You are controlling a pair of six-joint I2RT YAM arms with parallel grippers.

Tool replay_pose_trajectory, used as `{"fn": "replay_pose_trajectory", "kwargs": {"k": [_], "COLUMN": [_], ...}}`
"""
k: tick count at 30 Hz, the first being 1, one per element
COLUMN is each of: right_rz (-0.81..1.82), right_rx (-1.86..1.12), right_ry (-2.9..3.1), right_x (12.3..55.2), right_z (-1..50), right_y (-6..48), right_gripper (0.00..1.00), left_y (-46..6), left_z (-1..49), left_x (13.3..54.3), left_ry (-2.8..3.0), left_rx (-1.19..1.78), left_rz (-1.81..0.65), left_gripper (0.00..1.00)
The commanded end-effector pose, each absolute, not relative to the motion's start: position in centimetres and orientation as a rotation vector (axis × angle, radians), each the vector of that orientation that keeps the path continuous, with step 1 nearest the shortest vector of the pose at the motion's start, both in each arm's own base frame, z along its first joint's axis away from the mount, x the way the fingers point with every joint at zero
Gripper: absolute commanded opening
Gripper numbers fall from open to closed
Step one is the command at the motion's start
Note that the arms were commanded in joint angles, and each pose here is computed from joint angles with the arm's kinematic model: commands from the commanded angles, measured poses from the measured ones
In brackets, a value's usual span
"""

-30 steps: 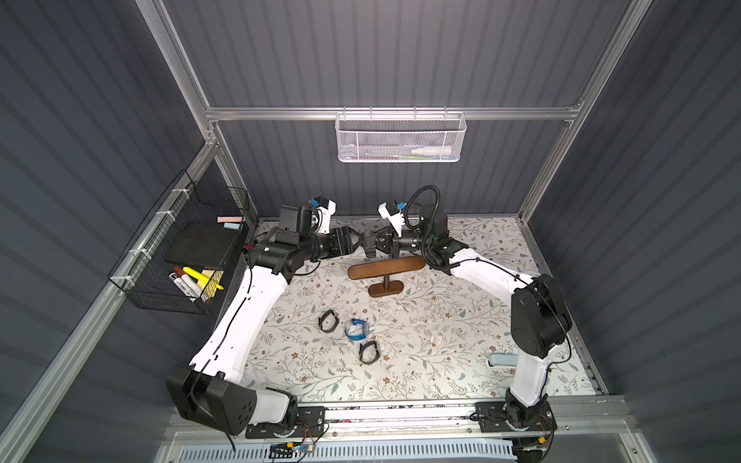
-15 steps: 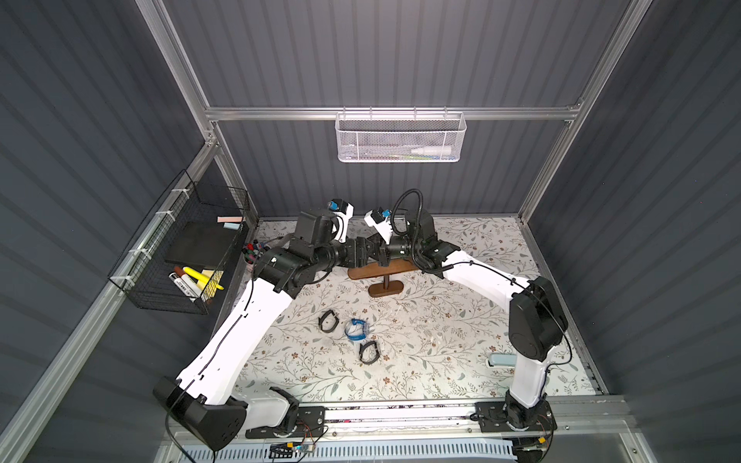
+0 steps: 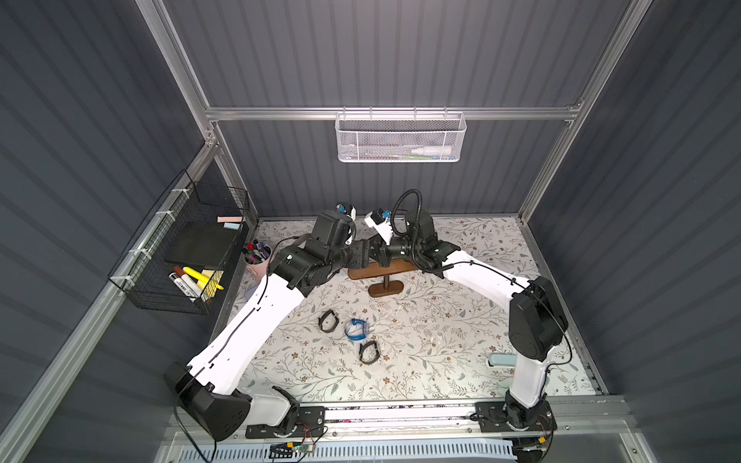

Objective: Place watch on stand
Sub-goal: Pick up the watch at the center of the board.

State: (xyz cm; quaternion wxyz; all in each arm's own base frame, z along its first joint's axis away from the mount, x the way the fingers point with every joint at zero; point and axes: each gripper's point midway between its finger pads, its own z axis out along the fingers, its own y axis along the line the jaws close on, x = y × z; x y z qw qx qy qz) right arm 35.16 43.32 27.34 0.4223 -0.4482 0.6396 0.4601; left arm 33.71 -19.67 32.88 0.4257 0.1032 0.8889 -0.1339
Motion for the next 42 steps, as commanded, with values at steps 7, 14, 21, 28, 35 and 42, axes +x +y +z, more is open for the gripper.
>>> {"fn": "replay_pose_trajectory", "kwargs": {"k": [7, 14, 21, 28, 35, 42], "right_rz": [1.142, 1.145, 1.145, 1.144, 1.144, 1.146], "right_rx": [-1.141, -1.144, -1.144, -1.144, -1.146, -1.147], "right_ry": [1.508, 1.499, 1.49, 1.493, 1.495, 1.495], "right_x": [34.6, 34.3, 34.2, 34.3, 34.3, 34.3], "right_z": [30.1, 30.2, 30.4, 30.3, 30.2, 30.2], "right_y": [43.1, 43.1, 43.0, 43.0, 43.1, 43.1], "right_gripper": [0.0, 0.0, 0.0, 0.0, 0.0, 0.0], "left_y": [-20.6, -20.4, -20.5, -20.6, -20.0, -20.0], "left_z": [32.8, 31.7, 31.0, 31.1, 31.7, 32.3], "left_x": [33.4, 33.6, 34.1, 34.6, 34.9, 35.1], "left_ry": [2.228, 2.268, 2.287, 2.279, 2.255, 2.238], "left_rx": [0.254, 0.226, 0.216, 0.208, 0.203, 0.186], "left_rz": [-0.412, -0.388, -0.376, -0.364, -0.322, -0.33], "left_gripper": [0.73, 0.72, 0.7, 0.67, 0.66, 0.62]}}
